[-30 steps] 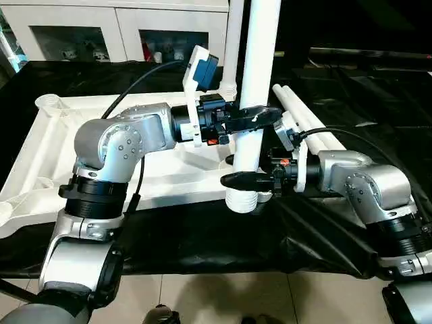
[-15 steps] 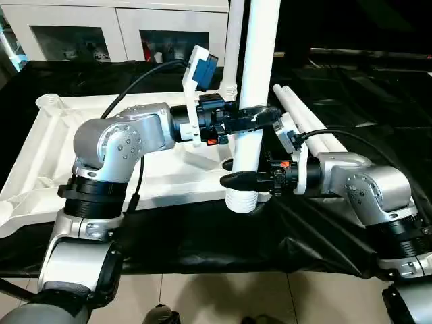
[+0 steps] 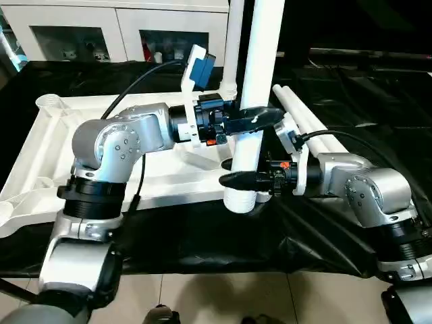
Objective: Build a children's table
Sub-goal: Insert table leg to table base
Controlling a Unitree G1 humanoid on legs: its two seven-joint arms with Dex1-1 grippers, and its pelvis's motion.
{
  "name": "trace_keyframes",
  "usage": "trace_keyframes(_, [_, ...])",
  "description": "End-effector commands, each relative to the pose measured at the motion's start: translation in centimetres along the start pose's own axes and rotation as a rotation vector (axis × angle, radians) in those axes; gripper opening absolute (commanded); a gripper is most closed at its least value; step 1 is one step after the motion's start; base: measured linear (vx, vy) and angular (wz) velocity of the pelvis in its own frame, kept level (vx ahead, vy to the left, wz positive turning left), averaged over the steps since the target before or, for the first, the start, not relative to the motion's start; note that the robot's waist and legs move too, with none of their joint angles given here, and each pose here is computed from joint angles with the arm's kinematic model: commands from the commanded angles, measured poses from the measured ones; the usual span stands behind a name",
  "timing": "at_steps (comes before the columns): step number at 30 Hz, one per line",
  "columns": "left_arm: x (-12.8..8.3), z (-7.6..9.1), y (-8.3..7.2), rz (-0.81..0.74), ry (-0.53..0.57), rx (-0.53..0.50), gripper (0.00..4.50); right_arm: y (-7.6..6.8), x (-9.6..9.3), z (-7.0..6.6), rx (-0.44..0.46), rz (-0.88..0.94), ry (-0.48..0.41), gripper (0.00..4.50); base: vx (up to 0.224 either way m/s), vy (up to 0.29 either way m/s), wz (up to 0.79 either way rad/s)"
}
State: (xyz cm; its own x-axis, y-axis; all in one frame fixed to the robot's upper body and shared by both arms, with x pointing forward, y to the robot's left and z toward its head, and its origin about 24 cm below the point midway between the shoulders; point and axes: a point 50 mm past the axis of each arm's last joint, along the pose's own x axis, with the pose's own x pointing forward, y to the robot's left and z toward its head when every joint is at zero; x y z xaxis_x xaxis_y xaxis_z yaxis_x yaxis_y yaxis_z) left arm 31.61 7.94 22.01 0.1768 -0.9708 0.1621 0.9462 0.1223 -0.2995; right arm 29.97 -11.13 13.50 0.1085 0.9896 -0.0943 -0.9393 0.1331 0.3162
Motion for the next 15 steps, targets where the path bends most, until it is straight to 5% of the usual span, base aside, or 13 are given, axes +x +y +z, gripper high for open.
trace_keyframes(1, [0.0,1.4,-1.0,-0.054,-0.08,0.051,3.12,-0.3,-0.5,-0.3,0.02,-0.045,-0.012,1.95,0.0,0.0,0.0])
trace_keyframes(5, [-2.0,2.4,-0.6,-0.009,-0.315,0.064,3.12,0.0,-0.6,-0.2,0.003,-0.076,-0.092,1.95,0.0,0.0,0.0])
trace_keyframes(9, [-3.9,2.2,-0.1,0.096,-0.372,0.075,3.12,-0.2,-2.4,0.4,-0.022,-0.206,-0.191,1.93,0.0,0.0,0.0])
trace_keyframes(10, [-5.5,1.1,0.6,0.264,-0.346,0.118,3.12,0.0,-3.9,0.6,-0.035,-0.302,-0.264,1.93,0.0,0.0,0.0])
trace_keyframes(11, [-5.6,1.0,0.7,0.279,-0.343,0.123,3.12,0.0,-4.0,0.6,-0.037,-0.31,-0.268,1.93,0.0,0.0,0.0])
trace_keyframes(15, [-10.0,-3.4,4.2,0.894,-0.189,0.24,3.12,-0.2,-5.5,-1.1,-0.084,-0.643,-0.232,1.93,0.0,0.0,0.0])
